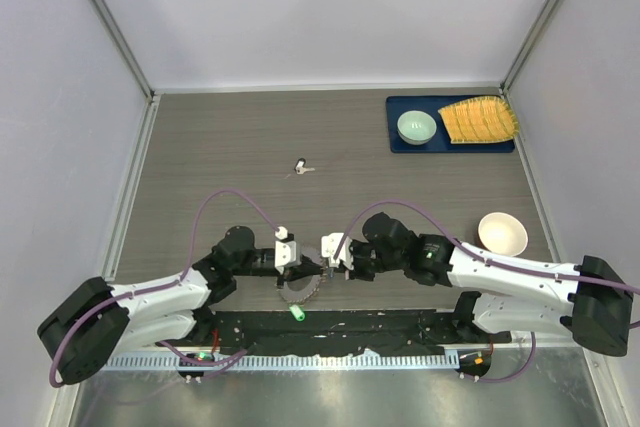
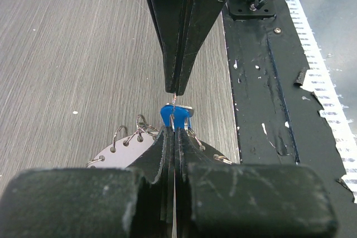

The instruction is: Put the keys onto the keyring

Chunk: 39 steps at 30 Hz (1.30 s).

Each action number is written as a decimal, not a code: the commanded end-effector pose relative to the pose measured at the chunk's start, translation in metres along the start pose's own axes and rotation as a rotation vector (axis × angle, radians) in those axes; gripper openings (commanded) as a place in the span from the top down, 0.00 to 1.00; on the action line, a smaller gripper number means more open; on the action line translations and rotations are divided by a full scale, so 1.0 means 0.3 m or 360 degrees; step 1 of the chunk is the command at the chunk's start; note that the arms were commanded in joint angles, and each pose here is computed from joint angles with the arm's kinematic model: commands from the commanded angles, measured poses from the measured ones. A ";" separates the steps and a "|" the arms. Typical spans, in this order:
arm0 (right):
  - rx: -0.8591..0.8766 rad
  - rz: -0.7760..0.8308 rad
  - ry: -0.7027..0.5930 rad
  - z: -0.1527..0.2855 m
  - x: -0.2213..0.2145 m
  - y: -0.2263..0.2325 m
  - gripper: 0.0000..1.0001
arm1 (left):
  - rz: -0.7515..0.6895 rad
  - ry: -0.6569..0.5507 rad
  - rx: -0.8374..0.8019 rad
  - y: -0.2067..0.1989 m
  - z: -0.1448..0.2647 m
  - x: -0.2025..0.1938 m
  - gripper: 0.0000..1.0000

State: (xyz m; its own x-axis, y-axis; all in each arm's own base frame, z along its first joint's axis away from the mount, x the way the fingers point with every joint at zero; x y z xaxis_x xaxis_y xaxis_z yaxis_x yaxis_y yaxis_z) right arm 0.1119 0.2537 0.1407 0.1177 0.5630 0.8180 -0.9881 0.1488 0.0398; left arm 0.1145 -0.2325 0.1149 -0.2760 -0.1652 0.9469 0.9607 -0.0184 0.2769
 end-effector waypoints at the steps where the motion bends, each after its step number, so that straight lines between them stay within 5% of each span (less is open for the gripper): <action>1: 0.0004 0.0049 -0.0120 0.006 0.088 -0.003 0.99 | -0.0099 -0.0069 0.0018 0.039 -0.020 0.055 1.00; 39: -0.0049 0.0000 -0.0119 0.005 0.087 -0.014 0.99 | -0.0114 -0.0047 0.0006 0.034 -0.021 0.050 1.00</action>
State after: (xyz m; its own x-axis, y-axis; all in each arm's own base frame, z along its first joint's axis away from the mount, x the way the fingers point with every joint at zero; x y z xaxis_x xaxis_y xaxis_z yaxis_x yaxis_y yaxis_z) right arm 0.1135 0.2553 0.1382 0.1317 0.5693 0.8115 -0.9858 0.1614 0.0467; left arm 0.1161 -0.2343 0.1112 -0.2789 -0.1893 0.9415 0.9600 -0.0287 0.2786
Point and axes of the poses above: each gripper's point midway between its finger pads, its own z axis back along the fingers, its own y axis along the line the jaws close on, x = y × z, the point moved 5 cm from there along z, back along the fingers, and after that the axes turned 14 degrees about -z, right-handed, at the moved point
